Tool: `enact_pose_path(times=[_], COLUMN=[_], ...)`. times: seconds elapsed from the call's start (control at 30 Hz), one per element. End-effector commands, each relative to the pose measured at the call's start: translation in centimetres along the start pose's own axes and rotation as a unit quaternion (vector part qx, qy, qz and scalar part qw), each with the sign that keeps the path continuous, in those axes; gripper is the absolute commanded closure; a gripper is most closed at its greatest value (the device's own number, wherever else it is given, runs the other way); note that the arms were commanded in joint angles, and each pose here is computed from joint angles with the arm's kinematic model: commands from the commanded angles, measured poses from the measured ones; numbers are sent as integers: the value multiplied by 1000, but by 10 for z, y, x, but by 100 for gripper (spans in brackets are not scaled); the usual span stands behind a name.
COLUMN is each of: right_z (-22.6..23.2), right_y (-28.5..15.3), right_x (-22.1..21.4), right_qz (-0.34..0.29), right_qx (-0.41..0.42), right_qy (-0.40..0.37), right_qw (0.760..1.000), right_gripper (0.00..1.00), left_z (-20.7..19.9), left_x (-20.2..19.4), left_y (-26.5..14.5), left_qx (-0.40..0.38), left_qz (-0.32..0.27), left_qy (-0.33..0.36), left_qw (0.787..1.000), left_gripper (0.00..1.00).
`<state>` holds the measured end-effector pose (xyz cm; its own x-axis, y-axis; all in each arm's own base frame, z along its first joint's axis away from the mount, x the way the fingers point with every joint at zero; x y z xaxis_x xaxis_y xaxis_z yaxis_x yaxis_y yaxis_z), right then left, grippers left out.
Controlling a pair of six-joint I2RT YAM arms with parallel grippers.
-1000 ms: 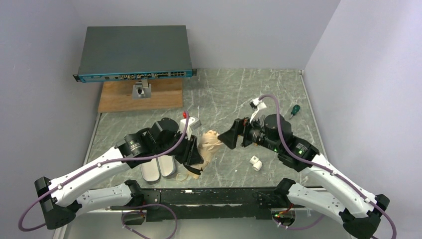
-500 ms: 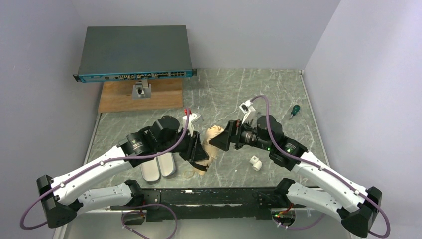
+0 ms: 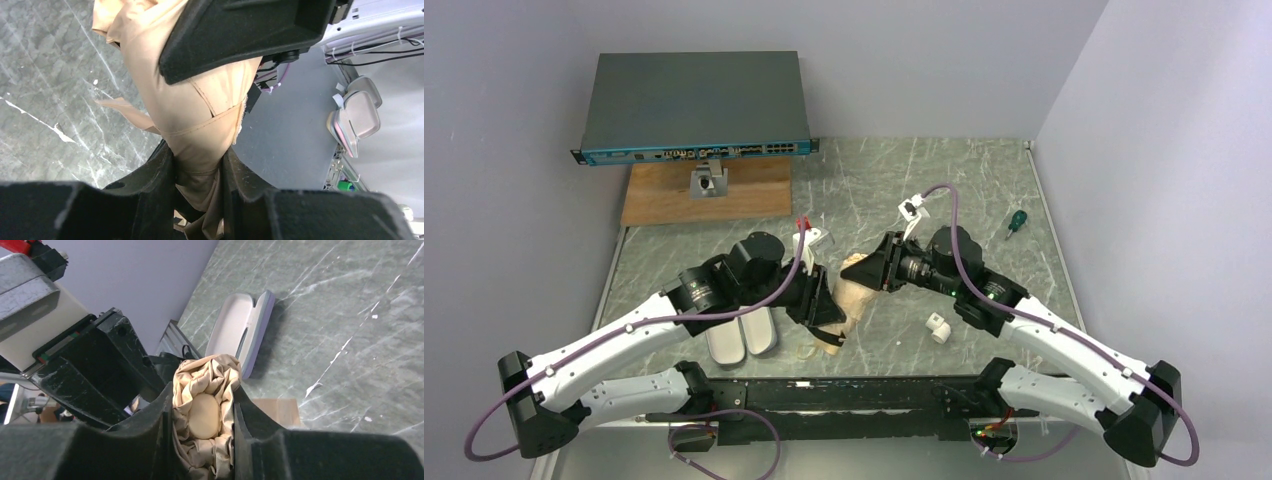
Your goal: Open the umbrella
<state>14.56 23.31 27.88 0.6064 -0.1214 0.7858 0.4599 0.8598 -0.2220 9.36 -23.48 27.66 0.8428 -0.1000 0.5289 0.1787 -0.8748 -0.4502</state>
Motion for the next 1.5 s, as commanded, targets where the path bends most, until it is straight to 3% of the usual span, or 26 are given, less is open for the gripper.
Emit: enact_pose_path(times=[0.0, 0.03, 0.07, 0.13, 0.17, 0.2, 0.33, 0.43, 0.77, 0.9, 1.03, 1.13, 1.2, 1.27, 1.47], right_z=[0, -1, -2, -3, -2, -1, 2, 2, 31, 40, 40, 24, 7, 2, 7], right_y=[7, 7, 6, 3, 0, -1, -12, -16, -30, -48, -60, -62, -58, -53, -49], right_x=[6, 4, 3, 1, 3, 4, 14, 18, 40, 56, 77, 92, 91, 92, 96], right_qz=[-18, -13, -11, -10, -13, -13, -20, -14, -70, -141, -204, -217, -185, -168, -144], right_qx=[2, -2, -4, -9, -8, -9, -23, -30, 59, 62, 14, -93, -177, -207, -208], right_qy=[6, 6, 5, 5, -2, -7, -59, -83, -154, -179, -175, -125, -90, -71, -24], right_qw=[1000, 1000, 1000, 1000, 1000, 1000, 998, 996, 984, 972, 963, 964, 963, 961, 967], right_gripper=[98, 100, 100, 100, 100, 100, 100, 100, 100, 100, 100, 100, 100, 100, 100], left_z=[-19, -17, -15, -9, -5, 1, 13, 12, 12, 11, 10, 5, 4, 5, 11], left_x=[12, 13, 13, 15, 16, 18, 28, 30, 30, 30, 25, 19, 12, 5, -10], left_y=[-8, -8, -8, -8, -9, -11, -32, -41, -9, -4, -6, -12, -15, -17, -11], left_qx=[-43, -34, -23, 6, 24, 49, 118, 111, 74, 62, 47, 29, 27, 30, 28], left_qz=[-37, -40, -44, -55, -65, -80, -167, -199, -161, -159, -162, -170, -172, -174, -173], left_qy=[31, 29, 27, 21, 13, 4, -16, -11, -5, -4, 1, 16, 28, 33, 58], left_qw=[998, 998, 998, 998, 998, 996, 979, 974, 984, 985, 986, 985, 984, 984, 983], left_gripper=[100, 99, 89, 41, 7, 1, 1, 1, 12, 11, 8, 1, 0, 1, 5])
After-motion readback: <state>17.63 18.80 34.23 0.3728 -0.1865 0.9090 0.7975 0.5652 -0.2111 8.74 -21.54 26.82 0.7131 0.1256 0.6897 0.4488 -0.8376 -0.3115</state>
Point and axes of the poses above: each gripper's point midway between its finger pads, its own y axis out along the fingers, its own z axis along the line the jaws close on, x = y × z, the point moved 7 cm from there along -y, back along the fingers, and after that the axes turned 12 degrees about -y, right-handed, at the moved point
